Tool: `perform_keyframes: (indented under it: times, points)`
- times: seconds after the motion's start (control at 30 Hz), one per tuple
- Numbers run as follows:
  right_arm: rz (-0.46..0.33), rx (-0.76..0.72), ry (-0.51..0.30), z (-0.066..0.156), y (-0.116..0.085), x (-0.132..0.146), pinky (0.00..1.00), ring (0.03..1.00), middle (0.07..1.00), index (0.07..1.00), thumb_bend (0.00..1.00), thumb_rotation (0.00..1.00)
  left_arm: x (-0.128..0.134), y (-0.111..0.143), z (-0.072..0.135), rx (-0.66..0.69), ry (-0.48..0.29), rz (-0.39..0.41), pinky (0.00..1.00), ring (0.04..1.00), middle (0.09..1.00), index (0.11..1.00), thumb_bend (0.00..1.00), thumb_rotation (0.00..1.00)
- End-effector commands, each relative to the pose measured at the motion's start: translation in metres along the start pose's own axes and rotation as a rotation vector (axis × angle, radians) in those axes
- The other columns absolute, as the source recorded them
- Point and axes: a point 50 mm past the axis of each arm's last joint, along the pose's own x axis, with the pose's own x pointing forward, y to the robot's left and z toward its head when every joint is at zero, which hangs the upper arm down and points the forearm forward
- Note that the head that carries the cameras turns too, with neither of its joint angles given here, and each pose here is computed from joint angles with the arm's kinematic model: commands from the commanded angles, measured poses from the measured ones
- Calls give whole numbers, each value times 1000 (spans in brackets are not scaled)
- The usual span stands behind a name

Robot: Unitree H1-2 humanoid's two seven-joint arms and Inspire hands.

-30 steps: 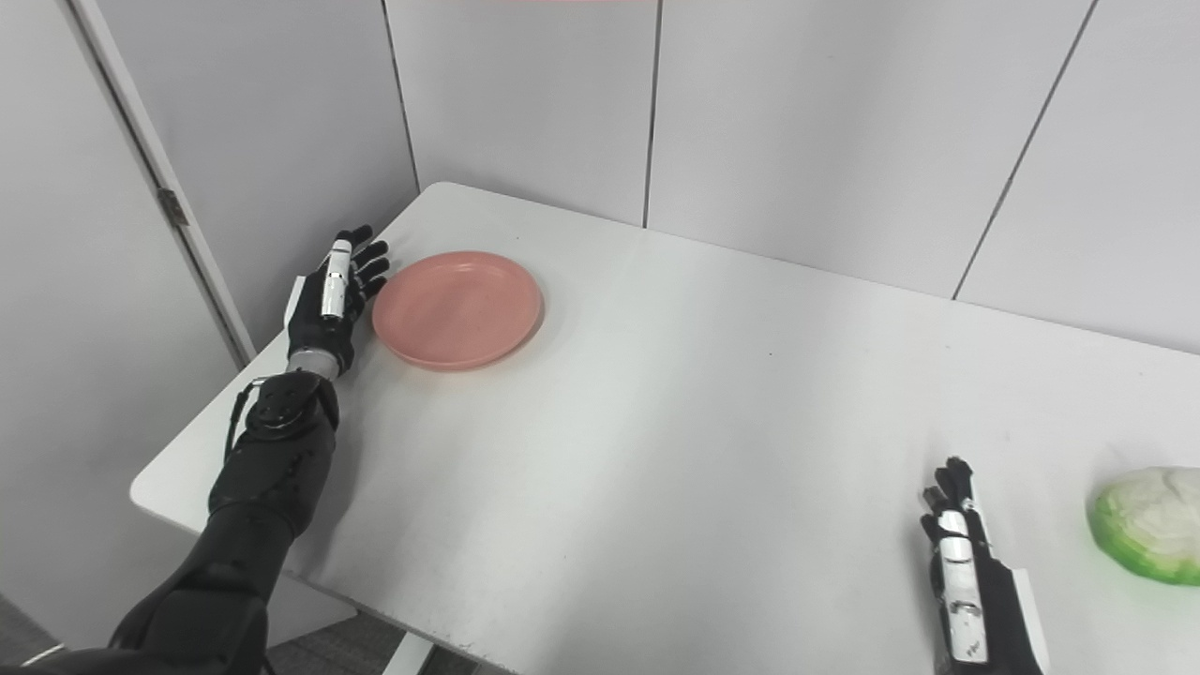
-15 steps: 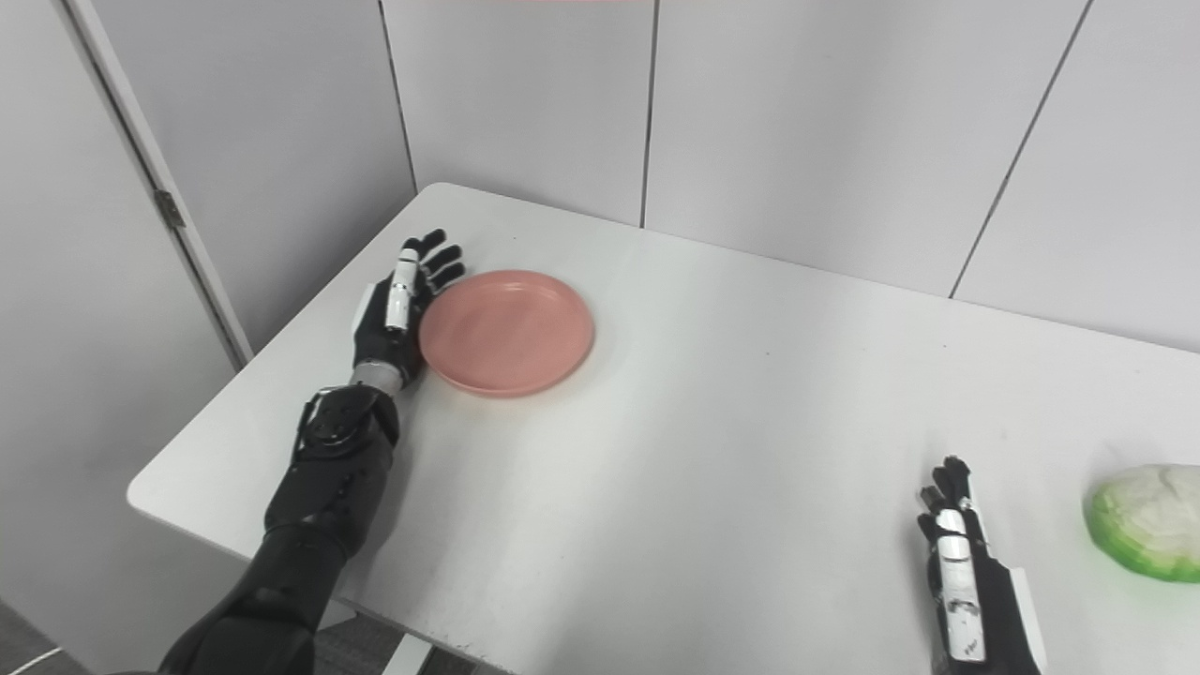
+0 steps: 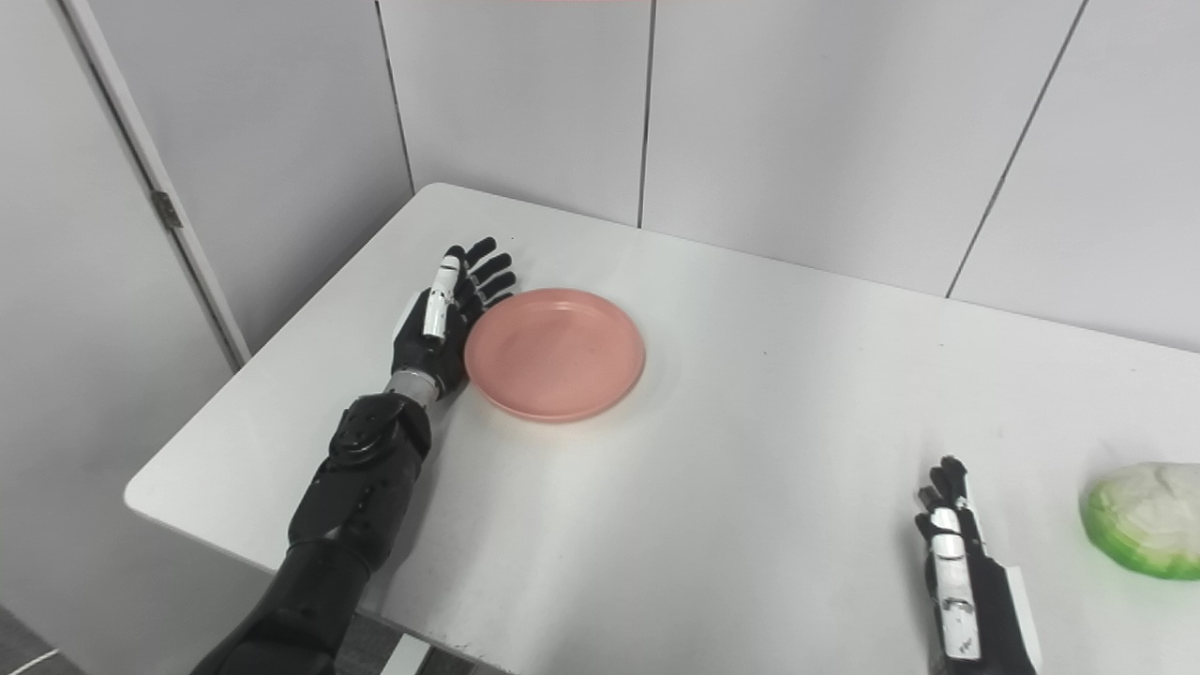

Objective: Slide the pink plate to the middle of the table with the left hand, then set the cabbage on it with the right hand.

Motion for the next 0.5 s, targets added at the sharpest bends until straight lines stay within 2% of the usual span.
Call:
perform_keyframes:
  times: [0.0, 0.2, 0.4, 0.47]
  points:
    - [4, 0, -26, 5, 5, 4, 1000, 1000, 1000, 1000, 314, 1000, -9, -8, -27, -14, 135, -17, 832, 856, 860, 857, 363, 1000]
    - [-7, -4, -27, 4, 10, 4, 1000, 1000, 1000, 1000, 348, 1000, -15, -33, -38, -6, 181, -97, 871, 877, 870, 860, 349, 1000]
    - [-21, -1, -28, 3, 17, 5, 1000, 1000, 1000, 1000, 339, 1000, -25, -56, -45, -9, 205, -165, 899, 892, 887, 876, 322, 1000]
    - [-25, -3, -29, 2, 20, 5, 1000, 1000, 1000, 1000, 371, 1000, -29, -64, -46, -18, 208, -189, 913, 900, 900, 887, 310, 1000]
